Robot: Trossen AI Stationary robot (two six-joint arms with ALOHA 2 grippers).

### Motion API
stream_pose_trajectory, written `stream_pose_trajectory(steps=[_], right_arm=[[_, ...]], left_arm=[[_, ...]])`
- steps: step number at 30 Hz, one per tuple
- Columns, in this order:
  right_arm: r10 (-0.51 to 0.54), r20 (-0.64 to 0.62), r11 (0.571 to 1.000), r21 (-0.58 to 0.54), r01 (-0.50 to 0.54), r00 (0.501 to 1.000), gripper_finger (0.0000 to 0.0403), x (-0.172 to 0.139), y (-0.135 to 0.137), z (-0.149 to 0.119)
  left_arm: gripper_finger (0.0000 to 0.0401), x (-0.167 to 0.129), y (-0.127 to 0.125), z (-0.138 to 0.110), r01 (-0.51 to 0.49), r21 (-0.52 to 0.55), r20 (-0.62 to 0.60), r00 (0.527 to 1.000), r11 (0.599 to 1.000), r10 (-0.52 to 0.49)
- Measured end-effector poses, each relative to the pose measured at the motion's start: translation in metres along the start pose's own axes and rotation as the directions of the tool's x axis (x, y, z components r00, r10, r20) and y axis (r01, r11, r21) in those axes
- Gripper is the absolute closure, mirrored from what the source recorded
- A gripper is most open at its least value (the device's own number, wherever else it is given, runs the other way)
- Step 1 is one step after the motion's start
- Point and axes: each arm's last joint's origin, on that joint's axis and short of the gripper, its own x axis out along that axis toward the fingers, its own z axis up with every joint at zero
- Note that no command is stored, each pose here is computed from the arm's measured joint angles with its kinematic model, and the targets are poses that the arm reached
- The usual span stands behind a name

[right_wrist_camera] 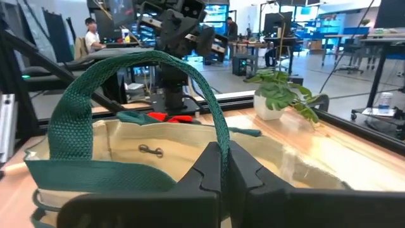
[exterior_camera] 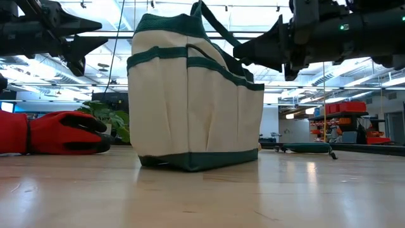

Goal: Pick & Place Garden tools in Gardening bag
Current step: Prepare the green gardening bag

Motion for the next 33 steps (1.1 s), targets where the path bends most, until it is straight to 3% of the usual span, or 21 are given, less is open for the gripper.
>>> stream_pose_trajectory(steps=[19,33], right_arm=[[0.026,-0.007,1.0,0.012,-0.026,1.0,0.0386,-0.01,0.012,-0.001],[0.078,-0.01,0.997,-0.003,-0.078,0.997,0.0383,-0.019,0.022,-0.001]], left_arm=[[0.025,0.006,-0.005,0.002,0.072,-0.161,0.009,0.997,0.984,-0.071],[0.025,0.055,-0.028,0.028,0.006,-0.124,-0.212,0.977,0.992,-0.033]])
